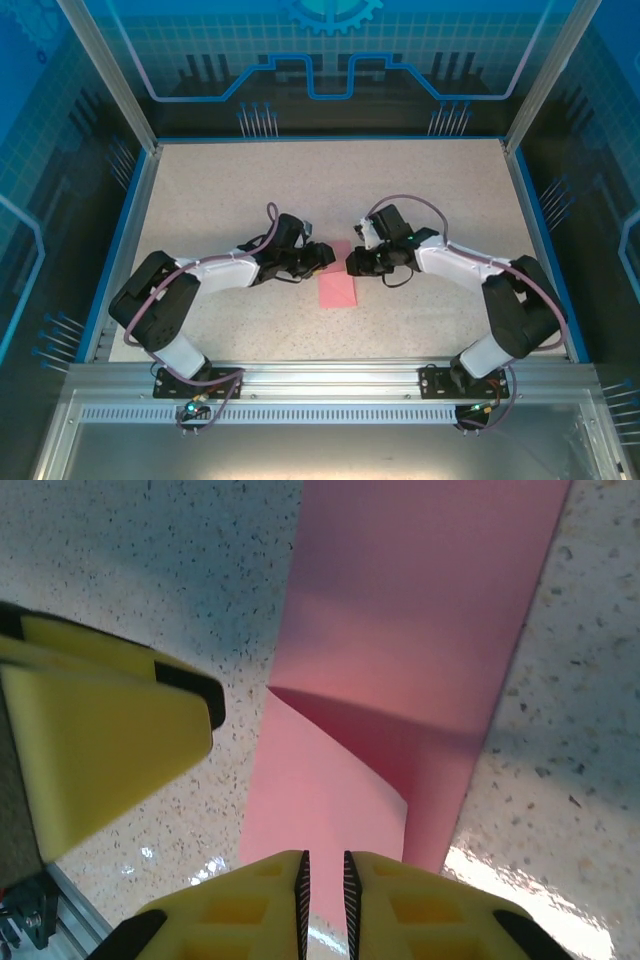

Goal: Fold a paper plane with a square sheet of paper (pick it up from the middle)
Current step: Turn over the paper at the center of the table.

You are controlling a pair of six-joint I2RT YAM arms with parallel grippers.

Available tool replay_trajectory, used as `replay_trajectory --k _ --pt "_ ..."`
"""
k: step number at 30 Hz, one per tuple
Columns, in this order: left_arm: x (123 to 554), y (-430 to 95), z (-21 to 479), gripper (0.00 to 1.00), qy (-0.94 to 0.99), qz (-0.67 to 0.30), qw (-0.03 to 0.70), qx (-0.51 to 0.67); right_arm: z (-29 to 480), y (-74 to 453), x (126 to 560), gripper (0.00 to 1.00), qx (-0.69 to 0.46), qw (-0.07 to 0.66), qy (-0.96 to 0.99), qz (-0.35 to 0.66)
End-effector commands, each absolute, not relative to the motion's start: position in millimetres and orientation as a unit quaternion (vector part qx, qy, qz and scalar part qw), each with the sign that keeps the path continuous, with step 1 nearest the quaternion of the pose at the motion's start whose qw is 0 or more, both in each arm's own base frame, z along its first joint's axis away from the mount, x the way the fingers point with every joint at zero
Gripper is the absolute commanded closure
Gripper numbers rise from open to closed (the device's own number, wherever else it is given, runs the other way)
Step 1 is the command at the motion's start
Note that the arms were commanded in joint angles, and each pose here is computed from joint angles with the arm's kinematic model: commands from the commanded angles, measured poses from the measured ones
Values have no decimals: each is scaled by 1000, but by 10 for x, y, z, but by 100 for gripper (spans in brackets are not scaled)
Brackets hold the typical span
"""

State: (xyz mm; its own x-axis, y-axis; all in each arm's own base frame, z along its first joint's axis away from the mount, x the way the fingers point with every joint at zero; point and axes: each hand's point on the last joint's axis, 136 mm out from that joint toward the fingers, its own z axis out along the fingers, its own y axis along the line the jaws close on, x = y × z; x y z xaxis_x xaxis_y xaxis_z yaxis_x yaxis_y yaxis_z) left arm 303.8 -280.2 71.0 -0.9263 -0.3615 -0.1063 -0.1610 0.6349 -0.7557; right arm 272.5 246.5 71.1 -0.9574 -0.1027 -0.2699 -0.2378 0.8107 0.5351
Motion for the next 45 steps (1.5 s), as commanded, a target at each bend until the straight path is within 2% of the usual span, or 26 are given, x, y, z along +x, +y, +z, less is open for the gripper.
replay_trajectory --k 1,11,22,31,38,45 --pt "2942 -2776 626 60 895 -402 107 -160 732 2543 2806 80 -97 112 940 308" --pt "2847 -2817 508 61 899 -399 83 -163 404 2502 2883 81 -76 82 956 271" --pt "2767 -2855 354 53 904 -391 60 -162 124 2375 2915 81 -38 55 965 255" --pt "2786 -2895 345 52 905 -392 56 -157 27 2378 2889 81 -27 41 965 258" --pt "2859 -2955 334 60 903 -397 62 -150 4 2359 2881 81 -24 38 965 258" --pt "2943 -2986 361 78 900 -402 77 -147 148 2388 2906 81 -23 54 958 279"
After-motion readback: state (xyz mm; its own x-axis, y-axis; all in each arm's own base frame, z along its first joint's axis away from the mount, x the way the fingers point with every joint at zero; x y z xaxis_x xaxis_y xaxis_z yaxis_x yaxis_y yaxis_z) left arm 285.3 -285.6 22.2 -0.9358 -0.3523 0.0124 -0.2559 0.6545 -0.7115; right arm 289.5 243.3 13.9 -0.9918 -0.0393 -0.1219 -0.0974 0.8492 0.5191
